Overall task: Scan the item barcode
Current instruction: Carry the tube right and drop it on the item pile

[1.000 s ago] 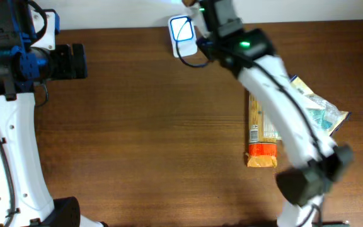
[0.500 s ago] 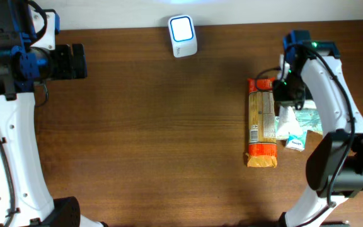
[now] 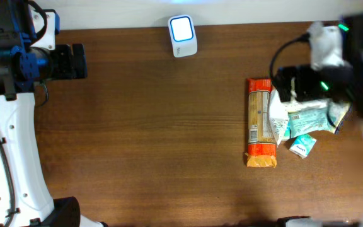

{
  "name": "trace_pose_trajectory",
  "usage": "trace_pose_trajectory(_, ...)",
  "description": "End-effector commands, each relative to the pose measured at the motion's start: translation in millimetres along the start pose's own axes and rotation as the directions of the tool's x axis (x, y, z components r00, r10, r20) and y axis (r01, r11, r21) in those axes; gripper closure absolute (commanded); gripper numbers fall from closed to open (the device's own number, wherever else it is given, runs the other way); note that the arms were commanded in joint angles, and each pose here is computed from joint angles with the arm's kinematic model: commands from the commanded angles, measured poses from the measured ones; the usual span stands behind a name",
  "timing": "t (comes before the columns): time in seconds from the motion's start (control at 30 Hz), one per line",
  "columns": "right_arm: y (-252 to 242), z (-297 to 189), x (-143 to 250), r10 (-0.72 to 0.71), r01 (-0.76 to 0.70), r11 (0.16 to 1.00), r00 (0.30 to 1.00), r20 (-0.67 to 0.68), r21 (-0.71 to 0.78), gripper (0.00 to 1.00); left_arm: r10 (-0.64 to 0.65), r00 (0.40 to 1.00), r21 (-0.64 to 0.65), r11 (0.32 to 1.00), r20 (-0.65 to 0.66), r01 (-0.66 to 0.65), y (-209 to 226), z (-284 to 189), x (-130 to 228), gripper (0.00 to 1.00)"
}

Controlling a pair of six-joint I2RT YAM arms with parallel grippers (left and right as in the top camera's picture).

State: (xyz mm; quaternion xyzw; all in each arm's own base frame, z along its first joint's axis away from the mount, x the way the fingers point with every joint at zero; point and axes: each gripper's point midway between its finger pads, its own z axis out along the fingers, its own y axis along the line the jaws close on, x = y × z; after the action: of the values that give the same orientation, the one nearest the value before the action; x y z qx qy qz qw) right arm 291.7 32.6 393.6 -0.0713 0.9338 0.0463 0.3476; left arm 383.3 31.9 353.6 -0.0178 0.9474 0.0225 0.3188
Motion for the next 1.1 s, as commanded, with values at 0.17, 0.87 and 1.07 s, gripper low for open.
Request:
trace_pose_trajectory(0.17, 16.5, -84.3, 44.8, 0.046, -0.043, 0.999, 0.992, 0.121, -0.023, 0.01, 0.012, 1.000, -0.004, 1.000, 0.020, -0.011, 0.8, -5.9, -3.0, 0.01)
trace_pose_trajectory(0.87, -34.1, 43.7, 130.6, -0.100, -0.072, 0.981, 0.615, 0.782, 0.182, 0.02, 0.011, 1.000, -0.004, 1.000, 0.020, -0.011, 1.0, -5.9, -2.9, 0.01)
trace_pose_trajectory(1.07, -37.8, 100.1, 160.7, -0.113, -0.057, 0.982, 0.575, 0.810, 0.178, 0.01, 0.012, 1.000, -0.004, 1.000, 0.020, -0.011, 0.8, -5.9, -3.0, 0.01)
